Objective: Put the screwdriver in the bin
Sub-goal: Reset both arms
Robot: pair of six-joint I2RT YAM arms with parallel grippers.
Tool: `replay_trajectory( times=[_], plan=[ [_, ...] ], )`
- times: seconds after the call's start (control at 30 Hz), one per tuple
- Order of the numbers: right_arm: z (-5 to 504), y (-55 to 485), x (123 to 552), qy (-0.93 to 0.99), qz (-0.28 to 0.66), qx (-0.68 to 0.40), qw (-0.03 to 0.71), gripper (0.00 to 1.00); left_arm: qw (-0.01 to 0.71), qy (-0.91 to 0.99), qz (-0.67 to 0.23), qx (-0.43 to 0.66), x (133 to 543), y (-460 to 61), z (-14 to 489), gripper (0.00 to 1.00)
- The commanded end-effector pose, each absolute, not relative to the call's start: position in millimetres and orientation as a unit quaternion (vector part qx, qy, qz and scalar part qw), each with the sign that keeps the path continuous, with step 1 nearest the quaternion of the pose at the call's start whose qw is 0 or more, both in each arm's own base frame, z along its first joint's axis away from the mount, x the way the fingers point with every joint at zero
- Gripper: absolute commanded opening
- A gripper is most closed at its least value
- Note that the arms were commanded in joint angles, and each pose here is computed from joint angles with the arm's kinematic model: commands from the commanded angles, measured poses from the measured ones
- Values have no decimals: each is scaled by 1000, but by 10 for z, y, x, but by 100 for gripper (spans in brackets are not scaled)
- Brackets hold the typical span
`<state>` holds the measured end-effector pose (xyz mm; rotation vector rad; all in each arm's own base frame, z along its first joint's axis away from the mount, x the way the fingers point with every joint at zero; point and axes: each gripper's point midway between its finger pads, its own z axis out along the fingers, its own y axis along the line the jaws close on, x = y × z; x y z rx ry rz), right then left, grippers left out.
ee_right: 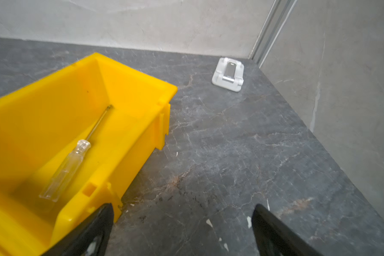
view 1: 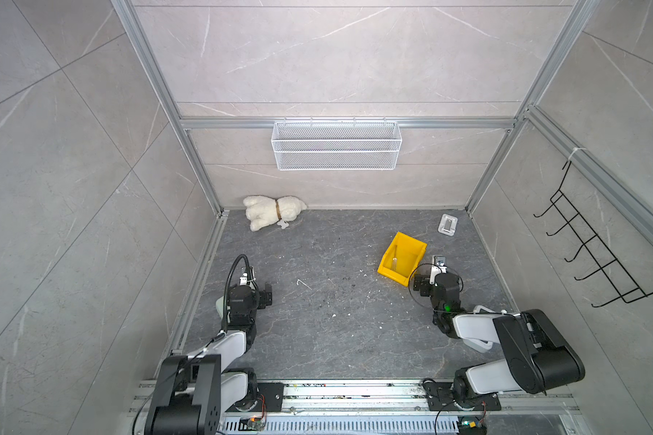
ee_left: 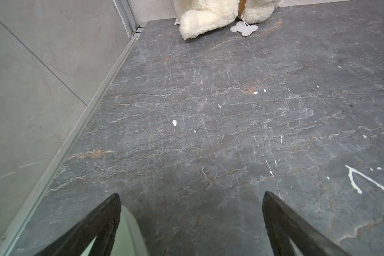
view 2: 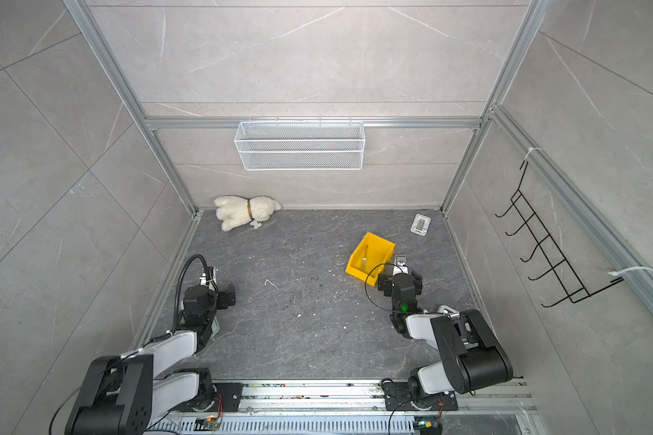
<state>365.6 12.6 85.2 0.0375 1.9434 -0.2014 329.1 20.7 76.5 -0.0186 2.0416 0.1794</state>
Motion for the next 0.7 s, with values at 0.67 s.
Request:
replay_trajectory(
  times=[0.67],
  plan=[
    [941,178,3863,814,-48,11,579,99,556,829,35,-49,3844,312,858,100]
  ],
)
